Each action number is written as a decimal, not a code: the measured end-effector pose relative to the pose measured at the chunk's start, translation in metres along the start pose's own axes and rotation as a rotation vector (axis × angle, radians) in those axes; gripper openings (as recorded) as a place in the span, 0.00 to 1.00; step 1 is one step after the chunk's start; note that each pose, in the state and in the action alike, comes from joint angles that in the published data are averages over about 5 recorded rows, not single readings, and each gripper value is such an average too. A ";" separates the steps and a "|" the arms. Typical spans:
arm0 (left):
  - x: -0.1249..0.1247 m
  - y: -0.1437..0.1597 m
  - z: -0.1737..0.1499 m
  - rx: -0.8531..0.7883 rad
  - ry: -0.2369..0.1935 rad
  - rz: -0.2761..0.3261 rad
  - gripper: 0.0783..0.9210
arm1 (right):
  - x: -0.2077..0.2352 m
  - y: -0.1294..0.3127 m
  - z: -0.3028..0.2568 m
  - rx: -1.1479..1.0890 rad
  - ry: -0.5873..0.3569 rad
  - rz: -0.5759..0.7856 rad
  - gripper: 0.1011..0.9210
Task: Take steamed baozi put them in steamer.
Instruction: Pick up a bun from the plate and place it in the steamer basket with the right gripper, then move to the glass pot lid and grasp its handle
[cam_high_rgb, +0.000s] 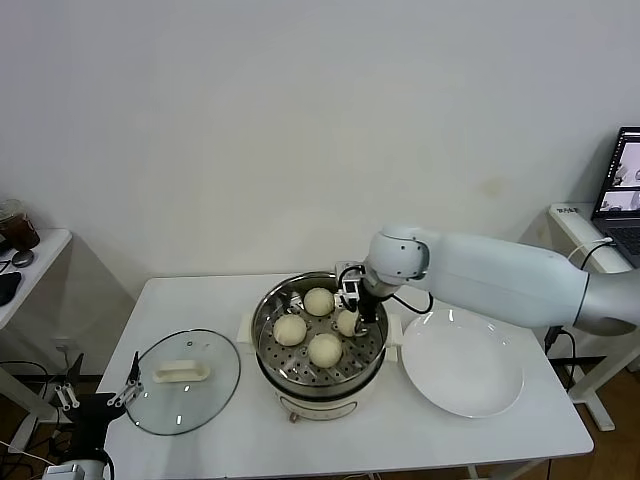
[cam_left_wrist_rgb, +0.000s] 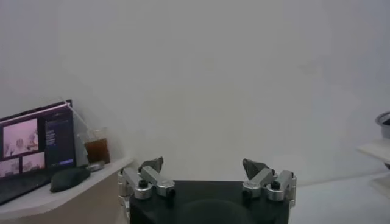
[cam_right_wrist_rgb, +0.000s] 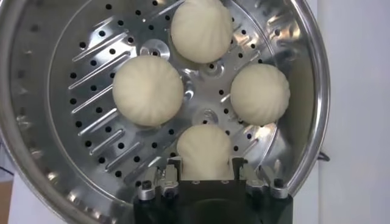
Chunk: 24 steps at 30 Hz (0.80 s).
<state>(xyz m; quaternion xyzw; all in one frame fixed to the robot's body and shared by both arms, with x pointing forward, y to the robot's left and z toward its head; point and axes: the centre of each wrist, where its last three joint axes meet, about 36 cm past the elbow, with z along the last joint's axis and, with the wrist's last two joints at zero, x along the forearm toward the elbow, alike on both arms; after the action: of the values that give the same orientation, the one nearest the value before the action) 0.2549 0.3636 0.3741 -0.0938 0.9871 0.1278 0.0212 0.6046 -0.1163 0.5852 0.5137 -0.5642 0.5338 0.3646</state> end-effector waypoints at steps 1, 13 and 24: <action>0.000 0.000 0.000 0.000 0.000 0.000 0.88 | 0.001 0.000 0.000 0.000 -0.001 0.001 0.60; -0.001 0.001 0.002 0.003 0.002 -0.003 0.88 | 0.026 0.004 0.006 -0.020 -0.057 0.048 0.88; -0.002 0.001 0.005 0.012 0.000 -0.007 0.88 | 0.044 0.042 0.040 -0.111 -0.297 0.267 0.88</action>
<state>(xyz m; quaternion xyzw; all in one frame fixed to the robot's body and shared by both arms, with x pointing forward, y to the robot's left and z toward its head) 0.2562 0.3664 0.3699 -0.0970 0.9876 0.1218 0.0221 0.5607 -0.1679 0.6115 0.4865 -0.7033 0.4638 0.2314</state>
